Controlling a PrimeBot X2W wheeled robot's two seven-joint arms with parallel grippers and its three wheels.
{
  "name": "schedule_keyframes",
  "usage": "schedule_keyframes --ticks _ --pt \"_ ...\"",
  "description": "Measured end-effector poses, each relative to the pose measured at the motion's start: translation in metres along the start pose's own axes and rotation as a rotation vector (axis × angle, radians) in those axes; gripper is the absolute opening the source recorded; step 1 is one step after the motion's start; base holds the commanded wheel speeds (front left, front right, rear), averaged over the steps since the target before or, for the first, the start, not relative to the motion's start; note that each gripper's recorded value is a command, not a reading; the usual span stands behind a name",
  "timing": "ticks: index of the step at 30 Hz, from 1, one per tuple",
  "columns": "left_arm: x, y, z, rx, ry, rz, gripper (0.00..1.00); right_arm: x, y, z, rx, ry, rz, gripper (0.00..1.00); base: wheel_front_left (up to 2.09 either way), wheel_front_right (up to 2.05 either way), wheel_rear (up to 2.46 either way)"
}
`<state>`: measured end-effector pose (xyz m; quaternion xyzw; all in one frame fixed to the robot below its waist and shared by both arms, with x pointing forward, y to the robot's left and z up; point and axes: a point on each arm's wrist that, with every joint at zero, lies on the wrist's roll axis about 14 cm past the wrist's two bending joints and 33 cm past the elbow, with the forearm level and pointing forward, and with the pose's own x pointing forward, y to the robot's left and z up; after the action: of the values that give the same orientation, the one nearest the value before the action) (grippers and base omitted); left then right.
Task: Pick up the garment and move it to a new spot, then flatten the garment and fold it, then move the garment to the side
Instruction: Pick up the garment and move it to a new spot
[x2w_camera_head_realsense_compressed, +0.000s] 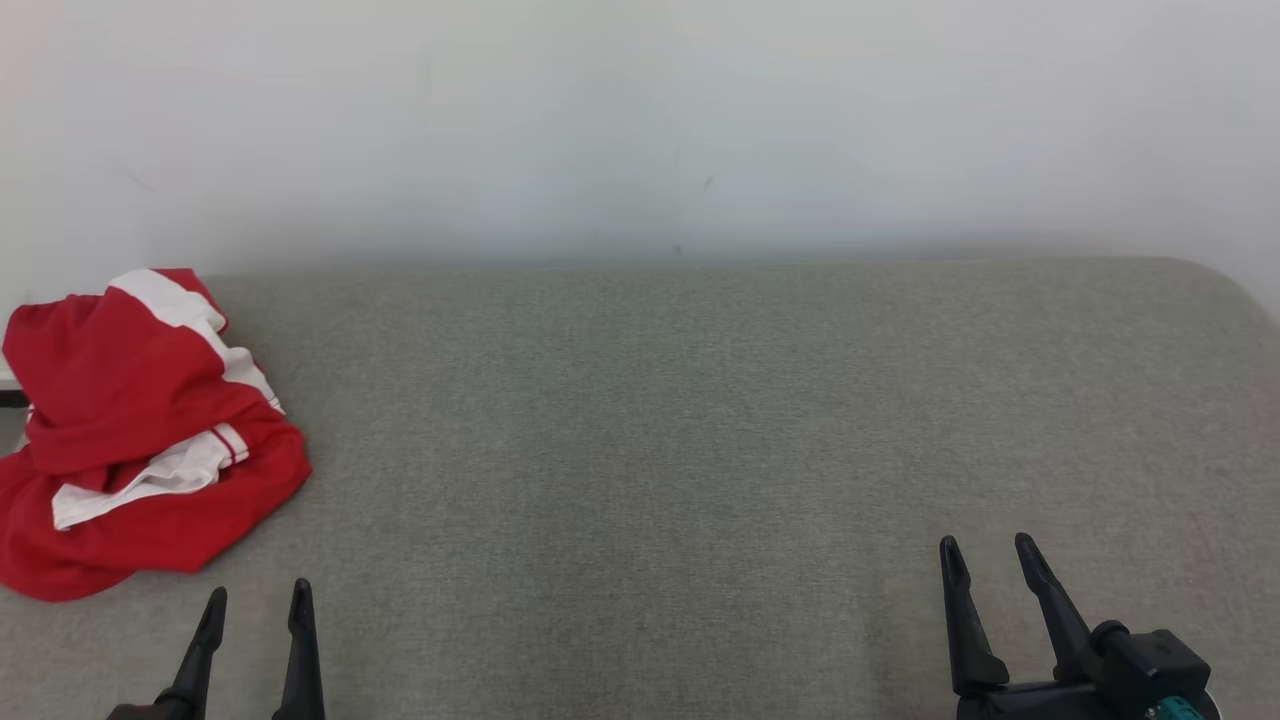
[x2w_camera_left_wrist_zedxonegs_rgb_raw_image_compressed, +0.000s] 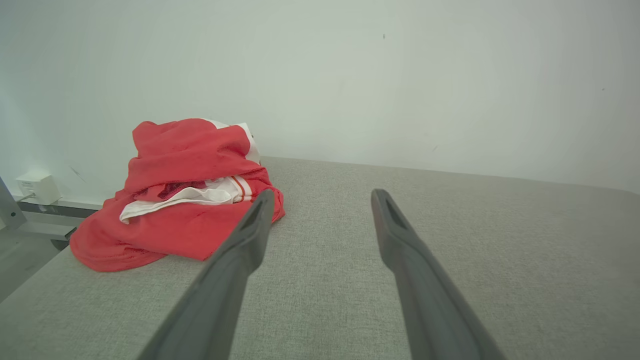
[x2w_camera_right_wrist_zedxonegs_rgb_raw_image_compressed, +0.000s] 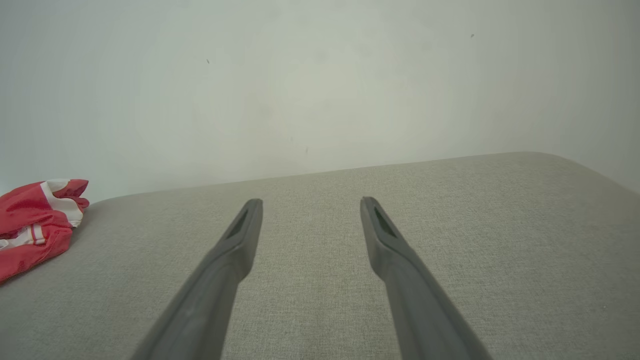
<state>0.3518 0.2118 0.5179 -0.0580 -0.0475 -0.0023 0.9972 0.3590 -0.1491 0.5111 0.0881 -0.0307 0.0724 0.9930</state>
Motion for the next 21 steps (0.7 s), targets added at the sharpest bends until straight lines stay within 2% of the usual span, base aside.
schedule_keyframes --ticks 7,21 --pt "-0.008 0.015 0.003 0.019 0.004 0.041 1.0 0.006 0.015 -0.009 0.017 0.025 0.046 1.0 0.0 0.0 0.0" --pt "-0.054 0.076 0.012 0.063 -0.003 0.258 1.0 0.031 0.069 -0.025 0.036 0.071 0.216 1.0 0.0 0.0 0.0"
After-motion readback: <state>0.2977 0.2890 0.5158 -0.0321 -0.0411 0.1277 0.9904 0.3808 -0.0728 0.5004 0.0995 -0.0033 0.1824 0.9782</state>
